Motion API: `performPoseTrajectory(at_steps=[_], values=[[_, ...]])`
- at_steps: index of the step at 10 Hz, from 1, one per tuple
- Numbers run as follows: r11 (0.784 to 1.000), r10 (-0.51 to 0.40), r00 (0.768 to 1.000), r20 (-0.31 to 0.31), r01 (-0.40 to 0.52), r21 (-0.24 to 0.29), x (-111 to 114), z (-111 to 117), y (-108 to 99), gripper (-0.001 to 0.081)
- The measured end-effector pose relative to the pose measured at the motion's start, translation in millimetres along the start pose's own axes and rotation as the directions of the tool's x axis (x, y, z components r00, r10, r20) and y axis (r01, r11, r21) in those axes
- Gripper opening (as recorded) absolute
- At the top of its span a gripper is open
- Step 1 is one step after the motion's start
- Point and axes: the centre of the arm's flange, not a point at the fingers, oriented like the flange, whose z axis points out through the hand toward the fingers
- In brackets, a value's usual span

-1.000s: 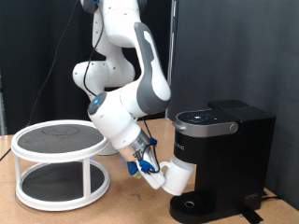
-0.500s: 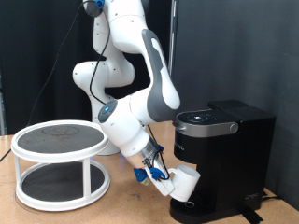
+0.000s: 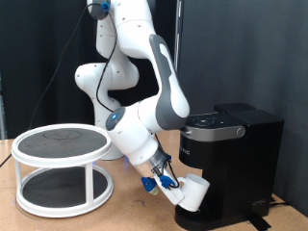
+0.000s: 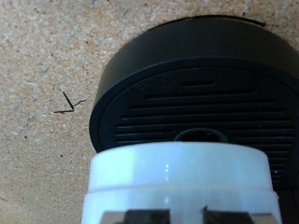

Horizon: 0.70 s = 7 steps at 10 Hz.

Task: Make a cup of coffee with the keurig machine

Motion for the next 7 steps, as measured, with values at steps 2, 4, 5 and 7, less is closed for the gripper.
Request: performPoseTrajectory(at_steps=[2,4,5,7], values=[[1.0,-0.006,1.0,0.003,0.006,-0.004,-0.4,0.7,0.7,0.0001],[1.0,-0.011,1.0,0.004,0.011,-0.029,-0.4,2.9,3.3,0.0001],[0.999,-0.012,1.0,0.004,0.013,-0.034,-0.3,3.3,3.8,0.0001],[0.999,-0.011,1.0,0.004,0.011,-0.035,0.1,3.4,3.5,0.0204]])
